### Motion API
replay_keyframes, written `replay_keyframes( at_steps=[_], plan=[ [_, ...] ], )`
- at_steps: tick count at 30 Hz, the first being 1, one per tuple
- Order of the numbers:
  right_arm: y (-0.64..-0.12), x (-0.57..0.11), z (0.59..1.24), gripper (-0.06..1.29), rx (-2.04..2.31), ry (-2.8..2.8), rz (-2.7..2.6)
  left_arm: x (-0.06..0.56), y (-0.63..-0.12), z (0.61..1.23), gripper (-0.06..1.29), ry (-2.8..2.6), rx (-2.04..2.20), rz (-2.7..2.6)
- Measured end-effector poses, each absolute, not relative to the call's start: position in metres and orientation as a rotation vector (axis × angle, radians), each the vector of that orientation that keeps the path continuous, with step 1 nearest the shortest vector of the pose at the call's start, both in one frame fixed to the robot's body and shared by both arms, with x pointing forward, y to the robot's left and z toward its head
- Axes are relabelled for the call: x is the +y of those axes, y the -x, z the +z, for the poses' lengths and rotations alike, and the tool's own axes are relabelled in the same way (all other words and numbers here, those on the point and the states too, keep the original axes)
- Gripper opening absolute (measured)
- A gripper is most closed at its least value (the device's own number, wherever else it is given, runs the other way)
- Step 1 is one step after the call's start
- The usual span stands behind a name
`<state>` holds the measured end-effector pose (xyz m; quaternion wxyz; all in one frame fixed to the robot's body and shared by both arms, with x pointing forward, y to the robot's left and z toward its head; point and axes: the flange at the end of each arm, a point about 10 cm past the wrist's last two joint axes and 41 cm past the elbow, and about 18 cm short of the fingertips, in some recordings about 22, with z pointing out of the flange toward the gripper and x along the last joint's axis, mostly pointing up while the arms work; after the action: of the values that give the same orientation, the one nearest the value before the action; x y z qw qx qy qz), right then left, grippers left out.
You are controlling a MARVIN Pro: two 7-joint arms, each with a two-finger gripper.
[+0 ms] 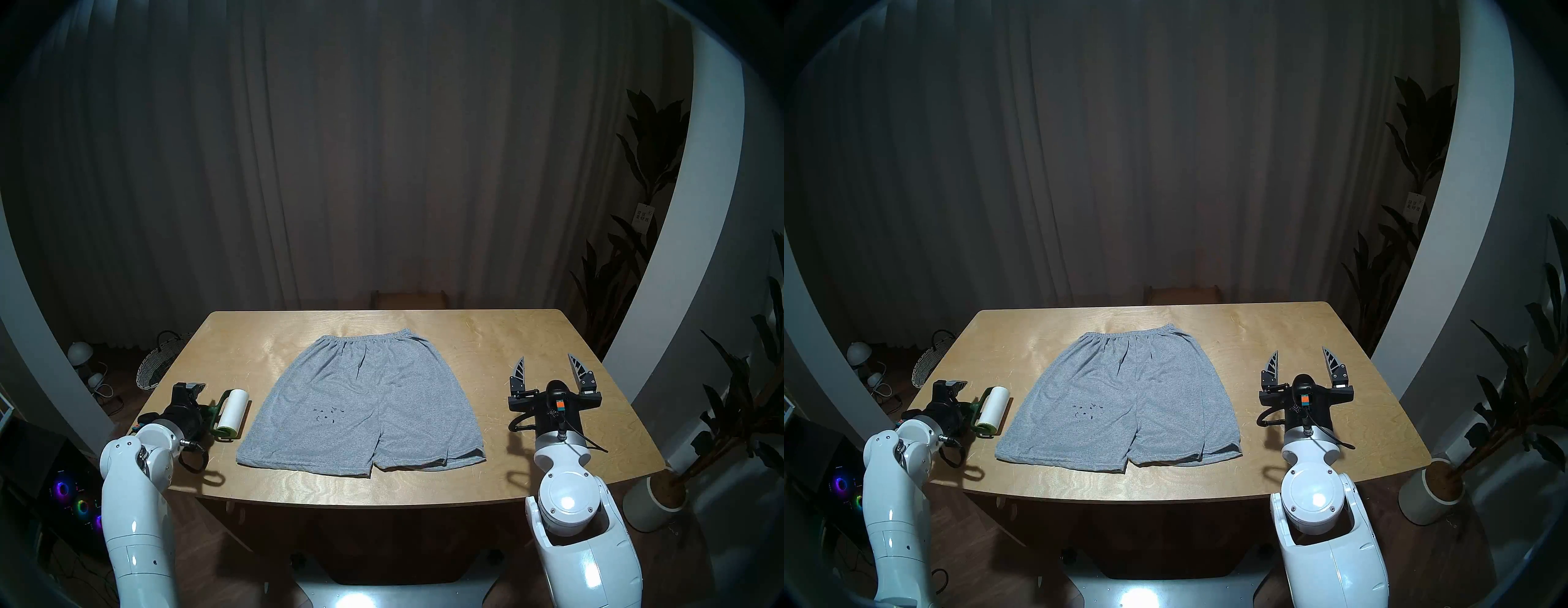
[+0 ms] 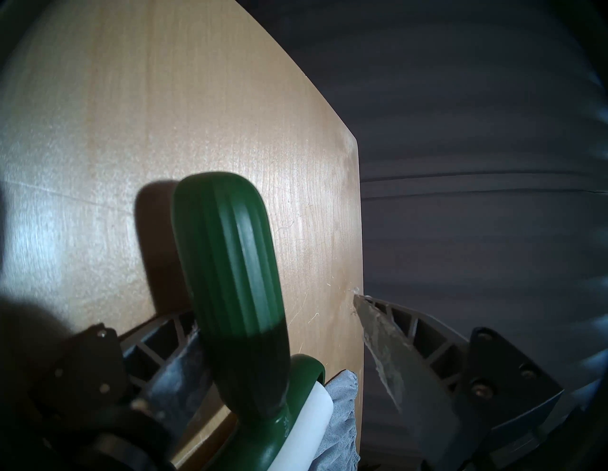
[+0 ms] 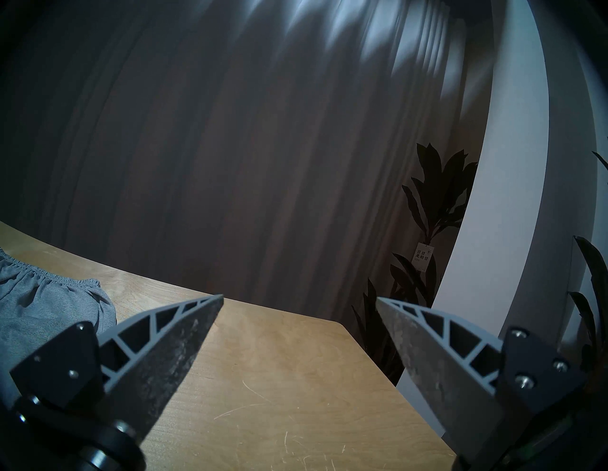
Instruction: Remove lint and debris from pants with a lint roller
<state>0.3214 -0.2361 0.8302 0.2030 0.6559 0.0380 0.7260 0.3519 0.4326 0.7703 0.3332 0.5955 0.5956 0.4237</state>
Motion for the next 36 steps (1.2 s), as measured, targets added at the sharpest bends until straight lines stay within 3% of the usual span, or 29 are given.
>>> replay_keyframes(
  at_steps=[1,8,13,36],
  plan=[
    [-0.322,-0.237,0.829,1.23,0.104,-1.832,2.026,0.432,-0.352,0.77,0.35,-1.557,1.555,1.108],
    [-0.322,-0.24,0.825,1.23,0.103,-1.838,2.03,0.431,-0.352,0.77,0.35,-1.557,1.555,1.12],
    [-0.323,-0.243,0.823,1.23,0.102,-1.839,2.034,0.43,-0.351,0.77,0.22,-1.553,1.551,1.132],
    [-0.325,-0.249,0.808,1.23,0.099,-1.859,2.069,0.403,-0.33,0.785,0.12,-1.471,1.452,1.202]
  ],
)
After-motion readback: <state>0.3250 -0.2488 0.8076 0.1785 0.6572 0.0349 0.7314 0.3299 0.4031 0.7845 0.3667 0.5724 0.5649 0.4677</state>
